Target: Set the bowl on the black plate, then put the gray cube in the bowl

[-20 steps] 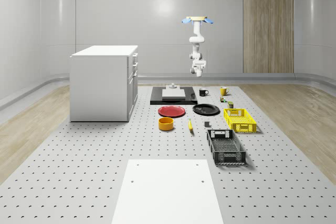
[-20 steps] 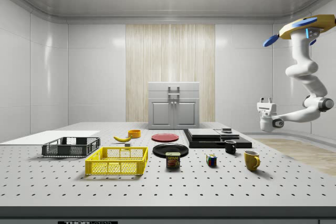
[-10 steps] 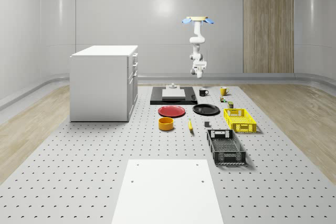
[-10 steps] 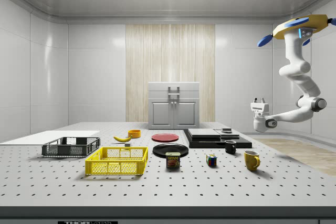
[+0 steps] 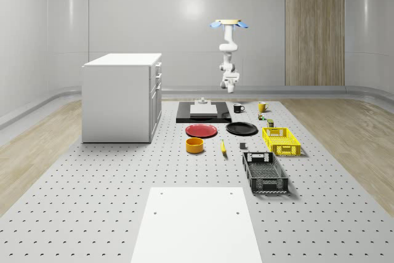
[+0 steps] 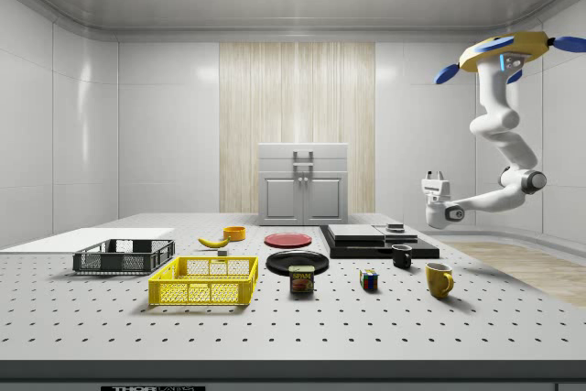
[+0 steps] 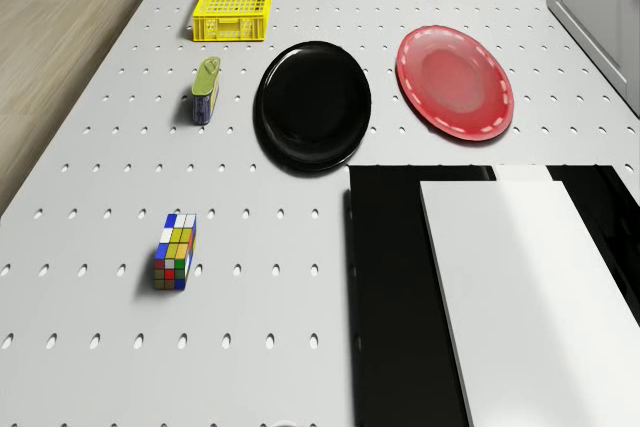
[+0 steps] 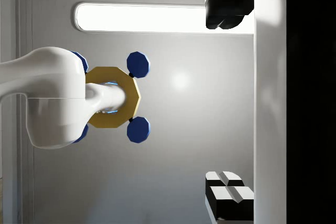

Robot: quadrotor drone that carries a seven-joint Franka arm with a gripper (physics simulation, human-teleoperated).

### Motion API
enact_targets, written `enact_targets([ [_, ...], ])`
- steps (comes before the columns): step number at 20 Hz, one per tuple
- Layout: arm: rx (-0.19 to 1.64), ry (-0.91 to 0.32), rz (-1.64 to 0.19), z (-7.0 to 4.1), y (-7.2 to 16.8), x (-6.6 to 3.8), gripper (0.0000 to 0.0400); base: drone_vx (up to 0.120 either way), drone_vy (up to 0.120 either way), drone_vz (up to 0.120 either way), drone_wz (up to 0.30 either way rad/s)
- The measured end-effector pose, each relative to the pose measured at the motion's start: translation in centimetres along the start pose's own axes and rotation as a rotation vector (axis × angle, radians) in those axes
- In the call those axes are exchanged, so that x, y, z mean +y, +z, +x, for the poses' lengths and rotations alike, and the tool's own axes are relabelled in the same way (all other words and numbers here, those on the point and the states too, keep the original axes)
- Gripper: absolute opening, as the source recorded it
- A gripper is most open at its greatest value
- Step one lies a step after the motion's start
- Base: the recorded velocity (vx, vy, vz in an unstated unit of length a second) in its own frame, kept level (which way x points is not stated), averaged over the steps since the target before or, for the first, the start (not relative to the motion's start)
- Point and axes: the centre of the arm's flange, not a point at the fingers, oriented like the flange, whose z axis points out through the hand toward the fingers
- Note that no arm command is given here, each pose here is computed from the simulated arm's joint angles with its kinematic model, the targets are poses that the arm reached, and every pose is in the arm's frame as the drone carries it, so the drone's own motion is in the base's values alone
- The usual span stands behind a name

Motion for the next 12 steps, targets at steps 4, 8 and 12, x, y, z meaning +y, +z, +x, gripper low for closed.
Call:
enact_targets([
  [4, 0.008, 0.000, -0.004, -0.08, 0.00, -0.04, 0.0400, 0.120, -0.120, 0.000, 0.000],
  [8, 0.022, 0.000, -0.013, -0.22, 0.00, -0.13, 0.0400, 0.120, -0.120, 0.000, 0.000],
  [12, 0.047, -0.001, -0.034, -0.47, 0.02, -0.34, 0.0400, 0.120, -0.110, 0.000, 0.000],
])
